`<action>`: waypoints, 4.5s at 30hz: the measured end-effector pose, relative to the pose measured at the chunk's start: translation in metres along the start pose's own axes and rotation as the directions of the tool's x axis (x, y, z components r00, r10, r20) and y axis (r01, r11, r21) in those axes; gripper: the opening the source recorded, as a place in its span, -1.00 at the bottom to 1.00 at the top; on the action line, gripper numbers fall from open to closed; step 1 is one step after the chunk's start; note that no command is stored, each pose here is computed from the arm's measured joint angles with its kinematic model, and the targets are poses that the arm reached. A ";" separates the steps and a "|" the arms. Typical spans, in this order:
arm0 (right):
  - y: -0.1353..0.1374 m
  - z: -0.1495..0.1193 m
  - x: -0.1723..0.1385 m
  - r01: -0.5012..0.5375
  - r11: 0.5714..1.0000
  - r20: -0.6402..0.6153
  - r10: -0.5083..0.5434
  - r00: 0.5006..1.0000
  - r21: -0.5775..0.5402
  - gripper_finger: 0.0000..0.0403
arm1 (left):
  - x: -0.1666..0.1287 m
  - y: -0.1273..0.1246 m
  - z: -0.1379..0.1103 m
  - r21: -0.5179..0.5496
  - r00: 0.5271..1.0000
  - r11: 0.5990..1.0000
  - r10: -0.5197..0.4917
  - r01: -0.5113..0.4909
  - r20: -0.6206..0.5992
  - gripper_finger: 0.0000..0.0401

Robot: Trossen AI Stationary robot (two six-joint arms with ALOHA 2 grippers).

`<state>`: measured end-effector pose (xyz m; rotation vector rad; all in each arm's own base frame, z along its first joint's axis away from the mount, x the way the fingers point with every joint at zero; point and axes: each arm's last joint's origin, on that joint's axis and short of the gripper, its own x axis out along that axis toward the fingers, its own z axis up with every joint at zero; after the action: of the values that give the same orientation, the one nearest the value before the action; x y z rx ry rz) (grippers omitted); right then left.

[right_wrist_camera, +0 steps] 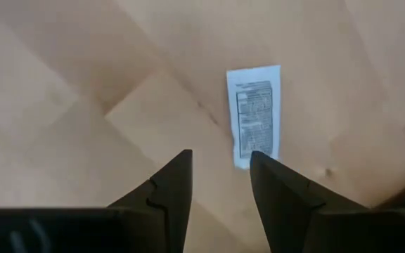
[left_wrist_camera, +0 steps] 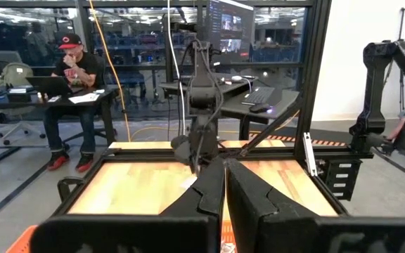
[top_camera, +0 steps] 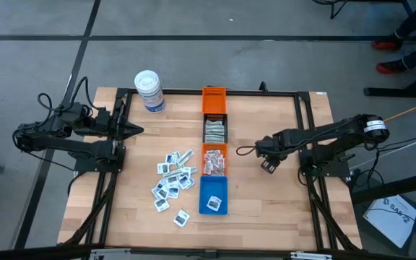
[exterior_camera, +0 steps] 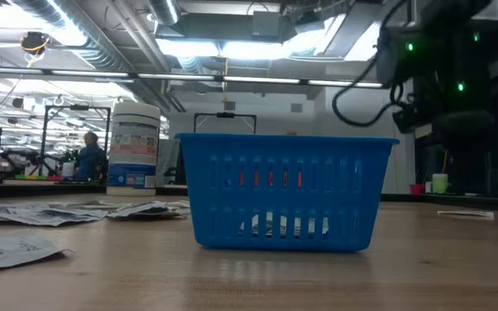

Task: Pick & Place First Aid Supplies
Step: Put the orange ointment pack into the bottom orange bin

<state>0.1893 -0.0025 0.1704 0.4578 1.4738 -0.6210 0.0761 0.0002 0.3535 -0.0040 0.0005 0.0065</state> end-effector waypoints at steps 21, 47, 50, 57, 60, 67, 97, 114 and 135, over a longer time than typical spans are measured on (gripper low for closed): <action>-0.024 -0.005 0.044 0.002 0.984 0.046 -0.010 0.999 0.176 -0.34 | 0.000 0.000 0.000 0.000 1.000 1.000 0.000 0.000 0.000 -0.96; -0.018 0.004 0.033 -0.057 0.977 0.039 0.050 0.998 0.203 -0.99 | 0.000 0.000 0.000 0.000 1.000 1.000 0.000 0.000 0.000 -0.96; -0.014 0.012 0.025 -0.095 0.975 0.064 0.084 0.994 0.201 -0.99 | 0.000 0.000 0.000 0.000 1.000 1.000 0.000 0.000 0.000 -0.96; -0.004 0.026 0.003 -0.189 0.964 0.107 0.172 0.979 0.185 -0.99 | 0.000 0.000 0.000 0.000 1.000 1.000 0.000 0.000 0.000 -0.95; 0.002 0.033 -0.009 -0.240 0.956 0.136 0.218 0.966 0.170 -0.99 | 0.000 0.000 0.000 0.000 1.000 1.000 0.000 0.000 0.000 -0.94; 0.015 0.048 -0.043 -0.342 0.934 0.218 0.314 0.924 0.106 -1.00 | 0.000 0.000 0.000 0.000 1.000 1.000 0.000 0.000 0.000 -0.95; 0.044 0.074 -0.180 -0.581 0.776 0.485 0.617 0.620 -0.245 -1.00 | 0.000 0.000 0.000 0.000 1.000 1.000 0.000 0.000 0.000 -0.95; 0.063 0.084 -0.173 -0.577 0.768 0.508 0.627 0.591 -0.278 -1.00 | 0.000 0.000 0.000 0.000 1.000 1.000 0.000 0.000 0.000 -0.94; 0.122 0.120 -0.133 -0.681 0.439 0.209 0.894 0.397 -0.586 -0.98 | 0.000 0.000 0.000 0.000 1.000 1.000 0.000 0.000 0.000 -0.94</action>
<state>0.3606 0.0282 0.2991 0.5656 0.6586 0.3941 0.0761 0.0002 0.3535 -0.0043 0.0003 0.0066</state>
